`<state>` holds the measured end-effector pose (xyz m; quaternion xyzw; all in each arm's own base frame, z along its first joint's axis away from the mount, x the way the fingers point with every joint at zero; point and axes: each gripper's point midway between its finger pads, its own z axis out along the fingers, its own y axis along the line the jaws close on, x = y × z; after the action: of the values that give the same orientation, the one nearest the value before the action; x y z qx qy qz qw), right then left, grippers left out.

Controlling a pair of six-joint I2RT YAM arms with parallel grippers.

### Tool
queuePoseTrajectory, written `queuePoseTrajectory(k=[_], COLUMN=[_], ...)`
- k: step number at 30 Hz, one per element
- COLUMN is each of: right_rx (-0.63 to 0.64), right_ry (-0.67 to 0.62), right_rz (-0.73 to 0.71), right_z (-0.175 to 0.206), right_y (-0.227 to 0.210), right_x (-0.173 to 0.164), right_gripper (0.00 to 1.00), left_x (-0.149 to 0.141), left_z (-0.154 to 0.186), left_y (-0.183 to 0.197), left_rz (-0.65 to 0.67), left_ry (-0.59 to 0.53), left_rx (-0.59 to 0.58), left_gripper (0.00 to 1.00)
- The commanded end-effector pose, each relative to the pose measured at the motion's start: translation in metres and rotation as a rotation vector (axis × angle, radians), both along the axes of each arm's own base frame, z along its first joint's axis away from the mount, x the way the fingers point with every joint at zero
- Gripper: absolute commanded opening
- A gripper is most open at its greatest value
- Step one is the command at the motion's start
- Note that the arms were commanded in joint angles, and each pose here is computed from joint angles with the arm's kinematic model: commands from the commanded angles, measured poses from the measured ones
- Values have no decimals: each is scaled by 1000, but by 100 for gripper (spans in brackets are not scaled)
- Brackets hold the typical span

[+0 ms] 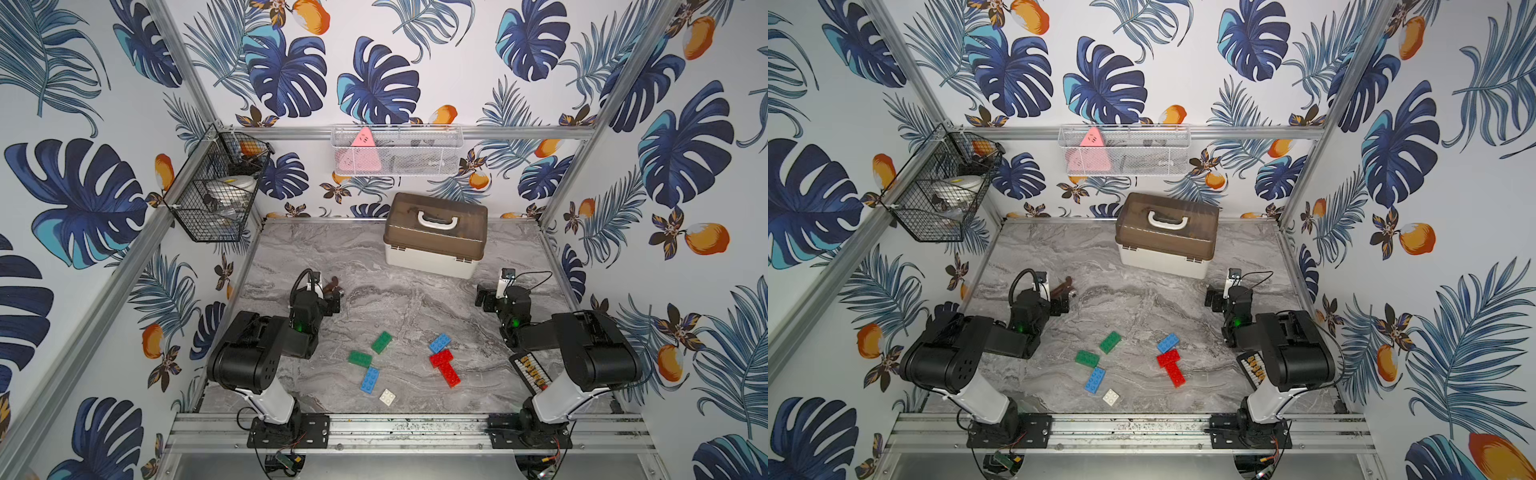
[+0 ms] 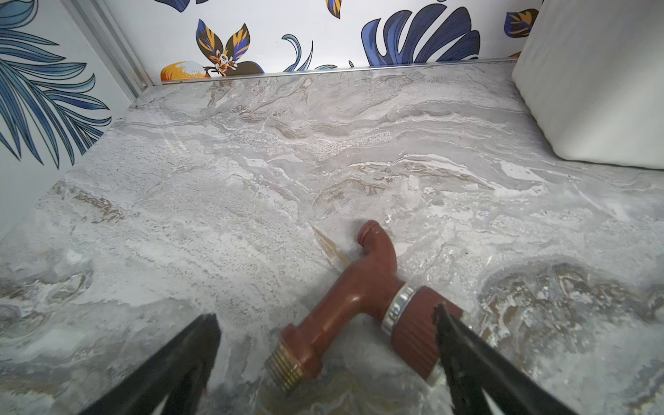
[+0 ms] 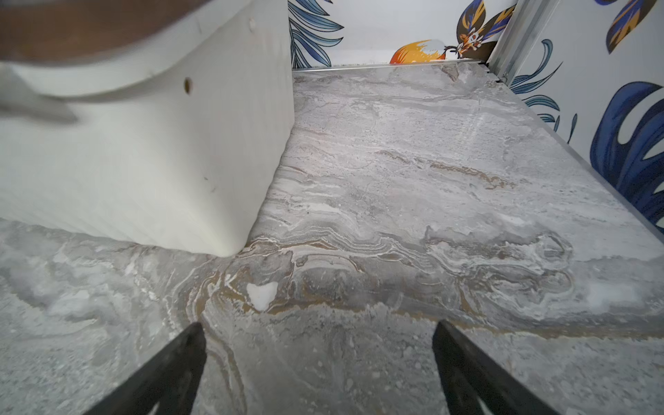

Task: Assemble a small pinwheel with lego
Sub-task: Move the lego brick at the center of the board.

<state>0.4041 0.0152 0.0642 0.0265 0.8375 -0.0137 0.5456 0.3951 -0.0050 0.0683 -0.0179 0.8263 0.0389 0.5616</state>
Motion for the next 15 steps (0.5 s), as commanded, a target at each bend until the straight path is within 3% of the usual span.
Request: queuePoseTrajectory(k=[1,15], right_rx=[-1,0], right_ry=[-24,-18], right_rz=[6,9], right_z=[6,5], right_y=[1,2], right_x=[3,3], right_gripper=[100,100], left_x=[2,4], left_z=[10,8], left_y=[1,5], left_rz=[9,18], left_ry=[-43,-34], left_rx=[23,7], left_gripper=[99,99])
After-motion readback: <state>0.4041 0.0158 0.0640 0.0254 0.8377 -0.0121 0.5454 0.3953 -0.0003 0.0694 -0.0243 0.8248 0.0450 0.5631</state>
